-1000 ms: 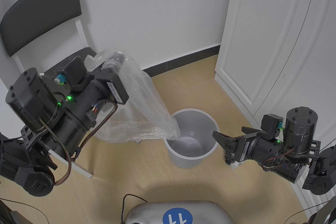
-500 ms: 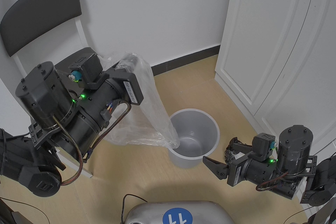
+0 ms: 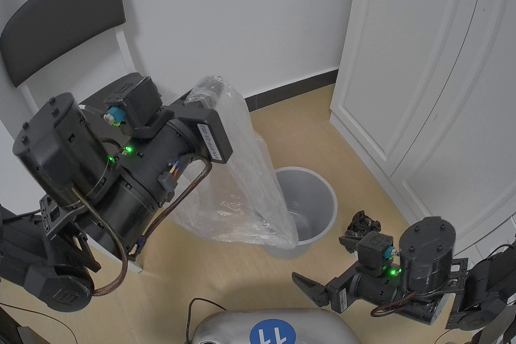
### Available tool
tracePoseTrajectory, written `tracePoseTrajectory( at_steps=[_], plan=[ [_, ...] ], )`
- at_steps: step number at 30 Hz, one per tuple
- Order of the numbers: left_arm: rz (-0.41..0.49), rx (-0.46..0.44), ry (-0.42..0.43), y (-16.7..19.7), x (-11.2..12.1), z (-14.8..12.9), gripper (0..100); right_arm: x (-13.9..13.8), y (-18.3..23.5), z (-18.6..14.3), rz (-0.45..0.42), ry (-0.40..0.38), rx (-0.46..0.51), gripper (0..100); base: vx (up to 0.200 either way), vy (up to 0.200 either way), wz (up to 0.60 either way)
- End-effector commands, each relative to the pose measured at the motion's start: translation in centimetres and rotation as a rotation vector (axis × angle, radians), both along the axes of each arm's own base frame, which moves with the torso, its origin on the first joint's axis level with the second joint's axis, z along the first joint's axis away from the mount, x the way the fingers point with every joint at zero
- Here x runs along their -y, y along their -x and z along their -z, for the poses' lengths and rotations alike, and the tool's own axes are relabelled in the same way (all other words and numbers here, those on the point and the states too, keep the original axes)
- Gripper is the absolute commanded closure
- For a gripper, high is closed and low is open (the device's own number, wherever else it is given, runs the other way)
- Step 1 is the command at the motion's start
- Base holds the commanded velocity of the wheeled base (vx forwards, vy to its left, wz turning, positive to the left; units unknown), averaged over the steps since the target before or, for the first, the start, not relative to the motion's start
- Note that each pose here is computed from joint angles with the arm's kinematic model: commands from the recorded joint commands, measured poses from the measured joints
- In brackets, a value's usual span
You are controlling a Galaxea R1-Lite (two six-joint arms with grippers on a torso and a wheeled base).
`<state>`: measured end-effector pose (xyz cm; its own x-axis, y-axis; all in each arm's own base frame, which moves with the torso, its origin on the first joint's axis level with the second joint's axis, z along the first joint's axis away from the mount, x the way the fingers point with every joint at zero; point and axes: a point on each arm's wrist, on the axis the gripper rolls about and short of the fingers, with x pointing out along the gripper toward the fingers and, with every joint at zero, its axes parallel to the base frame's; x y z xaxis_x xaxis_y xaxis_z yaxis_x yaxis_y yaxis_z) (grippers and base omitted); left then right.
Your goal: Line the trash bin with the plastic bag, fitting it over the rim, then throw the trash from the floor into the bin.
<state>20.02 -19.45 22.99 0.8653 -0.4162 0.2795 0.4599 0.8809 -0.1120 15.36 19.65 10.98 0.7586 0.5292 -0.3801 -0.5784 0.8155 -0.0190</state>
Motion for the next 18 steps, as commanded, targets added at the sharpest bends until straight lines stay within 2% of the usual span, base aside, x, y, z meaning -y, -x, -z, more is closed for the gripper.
tracePoseTrajectory(
  at_steps=[1,6,9,15,18],
  plan=[
    [0.007,0.024,0.028,0.82,-0.31,-1.01,100,-0.41,-0.42,2.53,0.013,0.08,-0.06,0,0.0,0.0,0.0],
    [0.006,0.031,0.036,1.06,-0.57,-1.3,100,-0.64,-0.59,3.09,0.078,0.091,-0.044,0,0.0,0.0,0.0],
    [0.007,0.035,0.039,1.1,-0.62,-1.43,100,-0.84,-0.56,2.92,0.095,0.079,-0.012,0,0.0,0.0,0.0],
    [0.009,0.043,0.049,1.43,-0.85,-1.75,100,-0.73,-0.45,3.37,0.093,0.105,-0.013,0,0.0,0.0,0.0],
    [0.012,0.048,0.054,1.68,-1.0,-1.95,100,-0.63,-0.72,3.26,0.121,0.105,-0.003,0,0.0,0.0,0.0]
  ],
)
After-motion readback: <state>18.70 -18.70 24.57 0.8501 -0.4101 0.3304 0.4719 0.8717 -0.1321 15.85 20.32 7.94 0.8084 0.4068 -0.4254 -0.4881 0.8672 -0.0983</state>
